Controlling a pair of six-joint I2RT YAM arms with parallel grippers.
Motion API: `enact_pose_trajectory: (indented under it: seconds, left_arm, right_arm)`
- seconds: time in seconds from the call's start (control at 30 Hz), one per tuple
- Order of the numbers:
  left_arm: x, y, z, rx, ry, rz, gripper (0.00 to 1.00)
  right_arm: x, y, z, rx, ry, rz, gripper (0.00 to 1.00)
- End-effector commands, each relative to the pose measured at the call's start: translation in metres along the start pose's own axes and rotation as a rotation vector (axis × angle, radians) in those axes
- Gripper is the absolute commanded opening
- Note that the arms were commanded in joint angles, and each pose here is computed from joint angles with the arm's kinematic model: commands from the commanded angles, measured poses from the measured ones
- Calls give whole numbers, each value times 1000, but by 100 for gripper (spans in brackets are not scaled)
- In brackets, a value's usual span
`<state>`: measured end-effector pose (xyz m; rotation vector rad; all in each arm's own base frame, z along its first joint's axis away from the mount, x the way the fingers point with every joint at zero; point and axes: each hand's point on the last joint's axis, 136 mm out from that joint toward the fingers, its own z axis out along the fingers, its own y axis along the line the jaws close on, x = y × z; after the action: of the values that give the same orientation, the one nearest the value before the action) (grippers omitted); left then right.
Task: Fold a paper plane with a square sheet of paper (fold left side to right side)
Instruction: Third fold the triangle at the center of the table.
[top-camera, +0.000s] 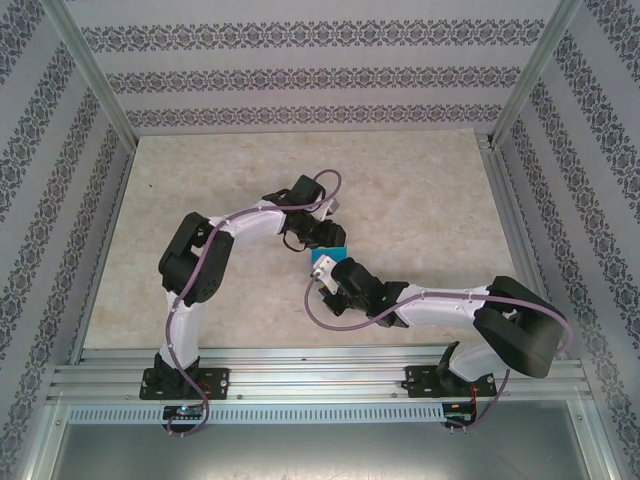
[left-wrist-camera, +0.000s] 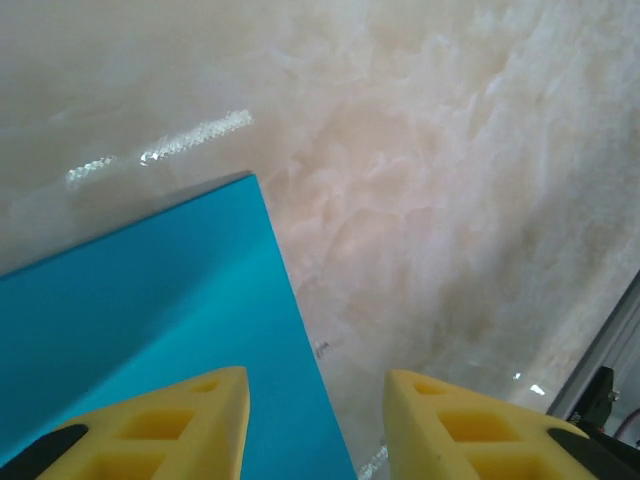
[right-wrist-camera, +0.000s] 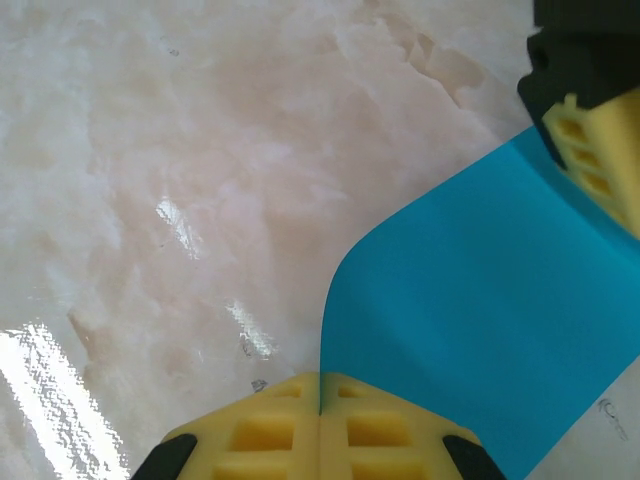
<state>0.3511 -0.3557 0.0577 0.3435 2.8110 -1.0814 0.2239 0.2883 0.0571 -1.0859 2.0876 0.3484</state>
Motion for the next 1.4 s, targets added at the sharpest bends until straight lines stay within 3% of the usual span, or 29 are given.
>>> enact_pose_trajectory:
  seconds: [0.0,0.33,0.67,1.37]
  left_arm:
    - [5,10,13,-26,50,11,39]
    - [22,36,36,-120,112,4,37]
    - [25,37,41,-135,122,11,37]
    - [29,39,45,-143,131,8,36]
  right_arm:
    - [0,3,2,-57,-19,66,0]
    - [9,-17,2,-158,3,308,0]
    - [19,-38,8,-219,42,519,2]
    - [29,-57,23,-197,75,608,2]
